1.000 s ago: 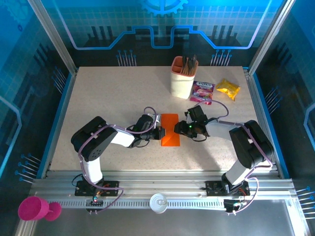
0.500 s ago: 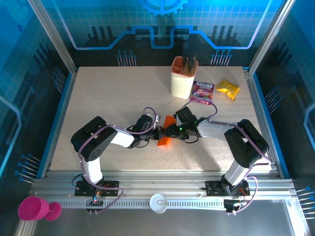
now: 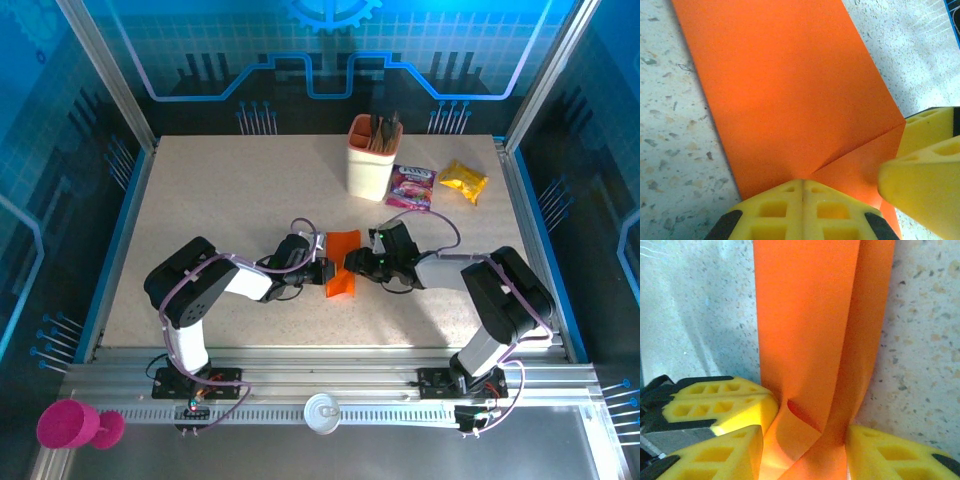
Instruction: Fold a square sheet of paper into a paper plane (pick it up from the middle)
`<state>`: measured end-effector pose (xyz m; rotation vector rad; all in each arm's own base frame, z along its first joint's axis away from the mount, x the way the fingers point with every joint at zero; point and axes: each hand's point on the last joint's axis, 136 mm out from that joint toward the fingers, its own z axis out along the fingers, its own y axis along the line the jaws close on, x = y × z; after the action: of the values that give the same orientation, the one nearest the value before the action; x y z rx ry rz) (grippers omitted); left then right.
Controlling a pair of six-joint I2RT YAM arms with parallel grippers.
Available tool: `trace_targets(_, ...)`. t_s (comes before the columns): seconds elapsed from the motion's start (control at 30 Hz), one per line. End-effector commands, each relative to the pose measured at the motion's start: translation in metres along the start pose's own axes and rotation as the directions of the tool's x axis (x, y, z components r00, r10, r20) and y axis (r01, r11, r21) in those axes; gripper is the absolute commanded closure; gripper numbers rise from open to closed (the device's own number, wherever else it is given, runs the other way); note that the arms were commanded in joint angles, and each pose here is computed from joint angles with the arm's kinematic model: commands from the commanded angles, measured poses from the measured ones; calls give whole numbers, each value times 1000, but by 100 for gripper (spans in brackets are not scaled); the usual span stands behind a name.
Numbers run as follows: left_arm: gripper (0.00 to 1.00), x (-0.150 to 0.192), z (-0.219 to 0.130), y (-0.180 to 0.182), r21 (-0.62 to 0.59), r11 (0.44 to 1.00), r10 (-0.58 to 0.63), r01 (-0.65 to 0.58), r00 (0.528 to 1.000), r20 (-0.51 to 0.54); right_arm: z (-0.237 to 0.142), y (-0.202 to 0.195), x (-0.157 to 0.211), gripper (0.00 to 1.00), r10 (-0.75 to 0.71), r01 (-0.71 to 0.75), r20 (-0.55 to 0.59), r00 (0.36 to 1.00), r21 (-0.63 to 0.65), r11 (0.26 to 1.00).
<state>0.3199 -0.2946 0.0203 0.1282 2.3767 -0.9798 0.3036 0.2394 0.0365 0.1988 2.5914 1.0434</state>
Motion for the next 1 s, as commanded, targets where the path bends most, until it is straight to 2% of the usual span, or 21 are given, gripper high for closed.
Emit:
trace_targets(0.0,100,28,-3,33,-94,995,-53,45,995,-83,-1,17,-14,53,5,1,52,999,-119,993)
trace_targets(0.33,100,27,-4,34,-96,994,-51,43,995,-84,3,21,-21,53,18,-4,70,997,-207,978)
trace_targets(0.97,100,26,-6,34,-101,994,-51,43,995,-85,22,0,-54,52,-6,18,62,998,-185,983)
